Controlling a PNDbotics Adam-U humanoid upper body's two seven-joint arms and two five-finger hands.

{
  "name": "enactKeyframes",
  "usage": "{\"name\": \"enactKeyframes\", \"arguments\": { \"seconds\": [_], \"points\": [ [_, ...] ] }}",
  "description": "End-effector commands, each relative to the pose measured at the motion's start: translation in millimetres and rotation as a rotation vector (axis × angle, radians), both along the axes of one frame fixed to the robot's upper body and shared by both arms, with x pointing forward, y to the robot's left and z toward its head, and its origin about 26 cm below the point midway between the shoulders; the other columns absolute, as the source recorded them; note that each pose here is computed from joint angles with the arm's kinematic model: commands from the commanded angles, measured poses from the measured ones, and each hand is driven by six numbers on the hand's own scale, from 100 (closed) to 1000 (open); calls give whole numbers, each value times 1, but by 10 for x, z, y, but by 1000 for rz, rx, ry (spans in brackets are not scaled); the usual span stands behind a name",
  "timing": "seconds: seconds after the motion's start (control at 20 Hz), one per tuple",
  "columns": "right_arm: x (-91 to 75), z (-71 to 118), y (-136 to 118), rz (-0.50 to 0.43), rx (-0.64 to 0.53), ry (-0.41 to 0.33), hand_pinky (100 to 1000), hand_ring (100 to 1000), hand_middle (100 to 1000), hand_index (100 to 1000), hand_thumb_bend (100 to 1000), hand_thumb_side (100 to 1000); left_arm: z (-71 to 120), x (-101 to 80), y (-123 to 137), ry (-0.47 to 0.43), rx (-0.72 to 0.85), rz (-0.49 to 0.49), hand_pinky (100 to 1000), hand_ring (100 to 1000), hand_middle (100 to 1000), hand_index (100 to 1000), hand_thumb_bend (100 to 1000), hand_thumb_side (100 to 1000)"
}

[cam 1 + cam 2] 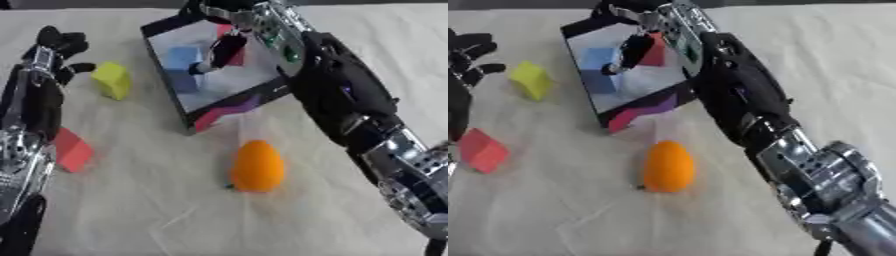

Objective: Pick up objects on the table and place them in the box.

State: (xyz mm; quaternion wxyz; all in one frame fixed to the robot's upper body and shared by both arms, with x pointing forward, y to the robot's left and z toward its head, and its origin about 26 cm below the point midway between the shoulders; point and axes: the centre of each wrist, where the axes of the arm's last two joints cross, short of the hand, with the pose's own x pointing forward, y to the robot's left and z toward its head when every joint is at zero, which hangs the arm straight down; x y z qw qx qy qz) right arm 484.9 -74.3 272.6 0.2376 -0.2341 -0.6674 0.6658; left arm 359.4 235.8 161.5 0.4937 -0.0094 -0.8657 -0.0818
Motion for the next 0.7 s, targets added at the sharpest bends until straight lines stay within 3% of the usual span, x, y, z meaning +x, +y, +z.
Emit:
{"name": "enactKeyframes", "arguments": {
  "seconds": [0.05,0.35,0.45,0.7],
  "points": [
    [-25,238,-68,4,19,-56,876,901,859,883,553,359,86,-3,24,-27,11,-1,709,833,742,728,245,805],
    [-106,504,-225,7,132,-68,854,876,848,880,477,252,67,-10,66,-22,17,13,709,835,743,727,244,806],
    [-143,601,-308,4,188,-54,852,877,850,882,466,163,60,-13,83,-19,20,19,709,836,743,727,244,807],
    [-209,759,-509,-22,294,-13,829,855,823,862,393,141,50,-17,106,-17,22,27,709,837,744,727,242,807]
  ]
}}
